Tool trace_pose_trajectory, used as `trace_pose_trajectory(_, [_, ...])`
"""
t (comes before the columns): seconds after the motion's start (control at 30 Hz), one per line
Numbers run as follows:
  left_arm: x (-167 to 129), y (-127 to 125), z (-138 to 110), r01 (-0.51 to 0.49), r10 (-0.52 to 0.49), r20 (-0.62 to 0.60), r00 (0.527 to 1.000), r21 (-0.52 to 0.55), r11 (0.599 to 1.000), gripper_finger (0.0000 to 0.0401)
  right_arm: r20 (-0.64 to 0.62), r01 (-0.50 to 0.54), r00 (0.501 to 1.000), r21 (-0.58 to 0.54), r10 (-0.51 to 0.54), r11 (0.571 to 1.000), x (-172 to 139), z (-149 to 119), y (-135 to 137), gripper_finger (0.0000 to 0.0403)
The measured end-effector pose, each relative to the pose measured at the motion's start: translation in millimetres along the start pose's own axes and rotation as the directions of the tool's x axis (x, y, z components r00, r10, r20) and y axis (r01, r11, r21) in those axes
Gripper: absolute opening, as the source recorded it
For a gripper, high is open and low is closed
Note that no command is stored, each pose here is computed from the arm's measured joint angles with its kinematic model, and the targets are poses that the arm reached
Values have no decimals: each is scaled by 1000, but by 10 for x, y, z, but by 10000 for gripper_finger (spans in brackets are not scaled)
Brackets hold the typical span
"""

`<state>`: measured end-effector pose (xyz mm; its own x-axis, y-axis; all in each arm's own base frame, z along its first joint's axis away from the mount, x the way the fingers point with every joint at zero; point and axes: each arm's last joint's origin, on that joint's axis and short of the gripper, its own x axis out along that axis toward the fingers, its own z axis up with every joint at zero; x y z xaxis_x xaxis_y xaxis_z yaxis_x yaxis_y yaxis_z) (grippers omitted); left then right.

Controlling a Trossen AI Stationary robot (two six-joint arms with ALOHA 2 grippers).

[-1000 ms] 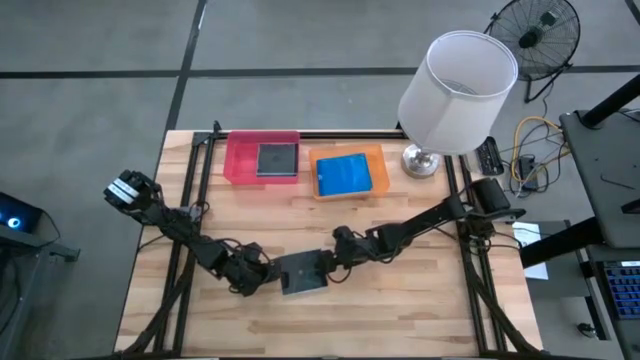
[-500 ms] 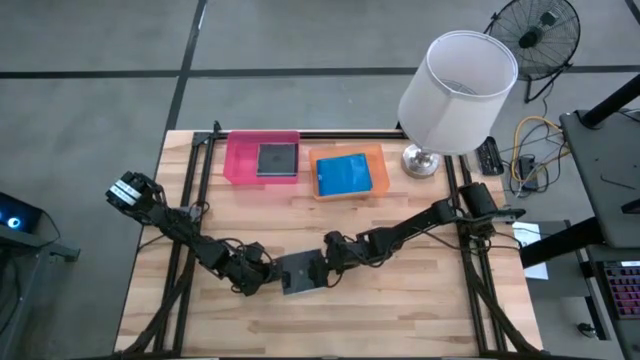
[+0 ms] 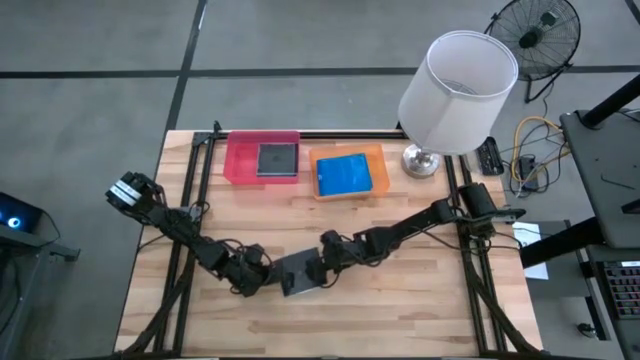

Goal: Pick & place jewel cases by type
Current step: Put the black CD case into the pink bin

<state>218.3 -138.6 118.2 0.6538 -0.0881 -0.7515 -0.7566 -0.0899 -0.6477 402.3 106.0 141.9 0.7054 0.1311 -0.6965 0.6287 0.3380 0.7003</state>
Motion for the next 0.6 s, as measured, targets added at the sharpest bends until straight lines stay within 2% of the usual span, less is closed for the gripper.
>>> trace_pose_trajectory(0.6, [1, 2, -7, -4, 5, -15, 1000, 26, 1000, 0, 6, 22, 1000, -85, -22, 996, -147, 67, 366, 371])
